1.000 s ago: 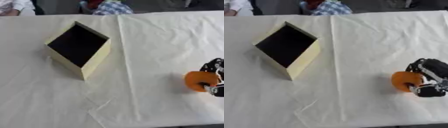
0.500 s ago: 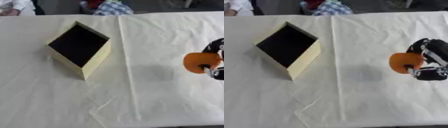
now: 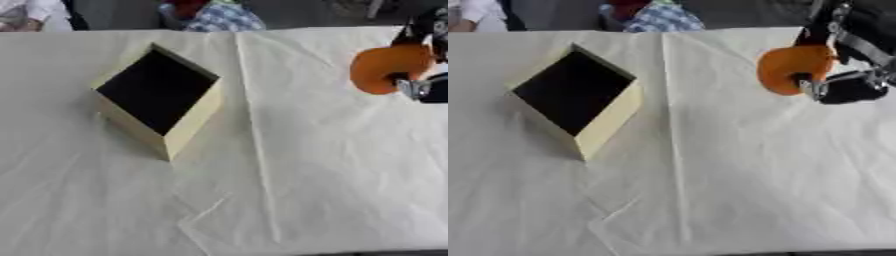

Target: Pick up objects on the table and place them in the box.

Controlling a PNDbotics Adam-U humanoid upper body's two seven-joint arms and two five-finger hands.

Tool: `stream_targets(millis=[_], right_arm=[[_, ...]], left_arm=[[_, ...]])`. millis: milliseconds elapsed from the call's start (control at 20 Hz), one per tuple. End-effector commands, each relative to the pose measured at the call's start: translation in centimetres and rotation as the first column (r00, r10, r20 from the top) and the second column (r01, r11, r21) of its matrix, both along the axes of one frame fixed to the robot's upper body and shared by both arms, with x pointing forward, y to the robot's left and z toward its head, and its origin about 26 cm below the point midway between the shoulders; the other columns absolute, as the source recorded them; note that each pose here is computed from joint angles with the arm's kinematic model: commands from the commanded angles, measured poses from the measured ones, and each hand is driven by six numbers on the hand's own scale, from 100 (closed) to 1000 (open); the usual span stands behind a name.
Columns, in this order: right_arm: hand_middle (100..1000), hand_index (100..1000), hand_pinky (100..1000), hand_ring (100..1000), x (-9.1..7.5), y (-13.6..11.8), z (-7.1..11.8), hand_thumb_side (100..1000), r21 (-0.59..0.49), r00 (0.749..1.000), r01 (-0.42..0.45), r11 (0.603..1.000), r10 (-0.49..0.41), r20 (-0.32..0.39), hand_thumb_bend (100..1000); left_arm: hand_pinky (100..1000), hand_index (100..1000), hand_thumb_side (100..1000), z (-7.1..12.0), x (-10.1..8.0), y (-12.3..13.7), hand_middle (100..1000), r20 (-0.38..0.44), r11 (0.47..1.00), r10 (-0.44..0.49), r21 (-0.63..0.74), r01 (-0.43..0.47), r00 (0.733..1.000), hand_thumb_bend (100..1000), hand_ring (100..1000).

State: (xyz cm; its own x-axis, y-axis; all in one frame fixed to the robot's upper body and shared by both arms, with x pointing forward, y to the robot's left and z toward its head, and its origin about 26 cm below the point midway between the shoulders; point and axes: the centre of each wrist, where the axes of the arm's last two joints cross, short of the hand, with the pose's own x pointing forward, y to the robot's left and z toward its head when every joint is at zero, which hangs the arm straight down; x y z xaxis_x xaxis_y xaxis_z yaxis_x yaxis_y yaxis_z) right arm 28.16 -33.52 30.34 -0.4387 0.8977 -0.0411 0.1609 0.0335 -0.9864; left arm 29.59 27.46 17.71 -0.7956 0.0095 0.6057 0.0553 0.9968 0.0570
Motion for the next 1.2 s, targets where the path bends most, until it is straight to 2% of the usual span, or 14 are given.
stream_targets(millis=[50,400,700,900,1200], right_arm=[[484,618,318,543,-0.1,1.4,2.3,100,-0.021,0.998,-0.053,0.998,0.054,0.026,100],[478,619,294,537,0.4,6.2,5.7,100,-0.011,0.981,-0.170,0.985,0.171,0.094,100],[472,616,270,530,1.1,9.4,7.1,100,0.023,0.967,-0.231,0.973,0.226,0.116,100],[472,615,275,531,2.8,11.0,7.6,100,0.024,0.958,-0.258,0.966,0.253,0.139,100],[470,613,265,528,6.6,13.3,7.2,100,0.020,0.953,-0.259,0.966,0.252,0.169,100]], left_arm=[[706,728,772,1.1,-0.1,-0.2,787,0.036,1.000,-0.024,0.014,0.024,0.999,100,774],[706,728,770,1.6,0.2,-0.8,788,0.055,0.998,-0.059,0.009,0.058,0.997,100,774],[706,728,769,2.1,0.4,-1.2,788,0.072,0.996,-0.088,0.007,0.087,0.994,100,773],[708,729,763,2.8,0.6,-1.7,787,0.097,0.993,-0.120,0.006,0.120,0.988,100,774],[710,732,750,4.5,1.1,-2.9,785,0.181,0.980,-0.196,0.000,0.199,0.964,100,774]])
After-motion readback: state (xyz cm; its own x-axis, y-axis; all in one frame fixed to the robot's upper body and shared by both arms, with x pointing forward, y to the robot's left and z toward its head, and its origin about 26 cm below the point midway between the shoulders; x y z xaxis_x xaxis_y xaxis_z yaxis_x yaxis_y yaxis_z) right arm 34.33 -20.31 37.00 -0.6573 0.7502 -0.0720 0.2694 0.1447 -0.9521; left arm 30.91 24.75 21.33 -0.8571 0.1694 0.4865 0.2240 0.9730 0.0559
